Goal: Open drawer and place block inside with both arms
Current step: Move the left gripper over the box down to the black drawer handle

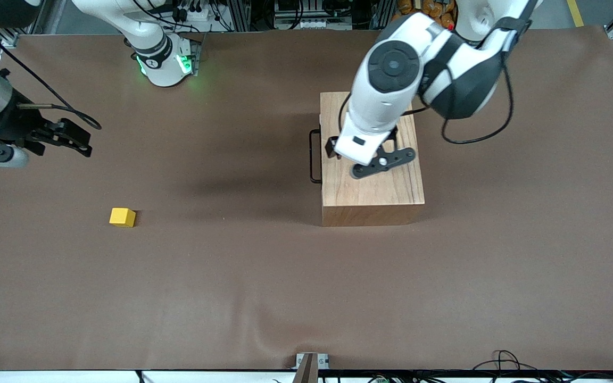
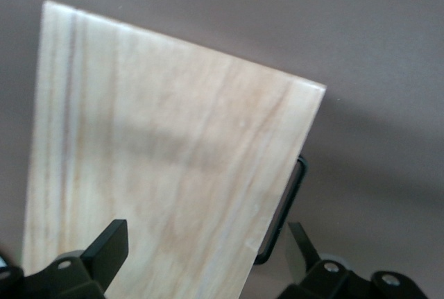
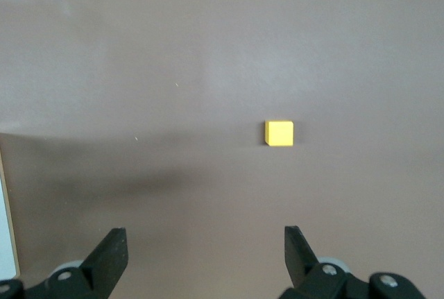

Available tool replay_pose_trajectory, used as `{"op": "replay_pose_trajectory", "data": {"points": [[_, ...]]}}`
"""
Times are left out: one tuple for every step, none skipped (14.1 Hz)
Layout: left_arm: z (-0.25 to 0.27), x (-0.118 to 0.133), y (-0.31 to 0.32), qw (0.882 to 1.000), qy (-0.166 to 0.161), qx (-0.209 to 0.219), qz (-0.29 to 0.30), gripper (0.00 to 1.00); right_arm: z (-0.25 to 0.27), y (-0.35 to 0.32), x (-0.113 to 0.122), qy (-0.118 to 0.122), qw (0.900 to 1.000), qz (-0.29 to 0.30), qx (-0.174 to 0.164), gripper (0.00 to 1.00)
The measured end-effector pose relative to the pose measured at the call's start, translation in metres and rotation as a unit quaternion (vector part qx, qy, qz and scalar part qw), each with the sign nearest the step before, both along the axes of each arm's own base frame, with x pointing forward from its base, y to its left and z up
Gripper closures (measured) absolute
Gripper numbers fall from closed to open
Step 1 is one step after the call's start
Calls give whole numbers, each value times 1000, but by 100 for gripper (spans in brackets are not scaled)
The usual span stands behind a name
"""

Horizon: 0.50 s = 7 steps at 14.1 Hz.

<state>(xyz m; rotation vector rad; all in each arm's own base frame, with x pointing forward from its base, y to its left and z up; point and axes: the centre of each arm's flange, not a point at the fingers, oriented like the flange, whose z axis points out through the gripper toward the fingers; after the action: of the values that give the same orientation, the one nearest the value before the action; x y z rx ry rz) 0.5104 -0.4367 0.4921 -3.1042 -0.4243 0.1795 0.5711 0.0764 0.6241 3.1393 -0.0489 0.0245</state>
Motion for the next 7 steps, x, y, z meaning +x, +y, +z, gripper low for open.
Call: {"op": "replay_pose_trajectory", "data": {"points": [[-5, -10, -19, 1000, -10, 3, -10, 0, -4, 3, 6, -9, 1000, 1, 1, 0], [-10, -22, -39, 1000, -18, 1, -13, 0, -8, 3, 12, -15, 1000, 1, 1, 0], [-14, -32, -56, 1000, -26, -4, -11, 0, -13, 4, 16, -19, 1000, 1, 1, 0], [-19, -39, -70, 999, -31, -10, -12, 0, -16, 6, 20, -21, 1000, 2, 1, 0], [-25, -45, -81, 999, -34, -16, -14, 0, -21, 9, 24, -26, 1000, 4, 1, 0], [-33, -49, -93, 999, -37, -22, -18, 0, -26, 10, 30, -33, 999, 5, 0, 0], [-42, -53, -103, 999, -40, -23, -23, 0, -31, 8, 38, -45, 999, 3, -4, 0]]}}
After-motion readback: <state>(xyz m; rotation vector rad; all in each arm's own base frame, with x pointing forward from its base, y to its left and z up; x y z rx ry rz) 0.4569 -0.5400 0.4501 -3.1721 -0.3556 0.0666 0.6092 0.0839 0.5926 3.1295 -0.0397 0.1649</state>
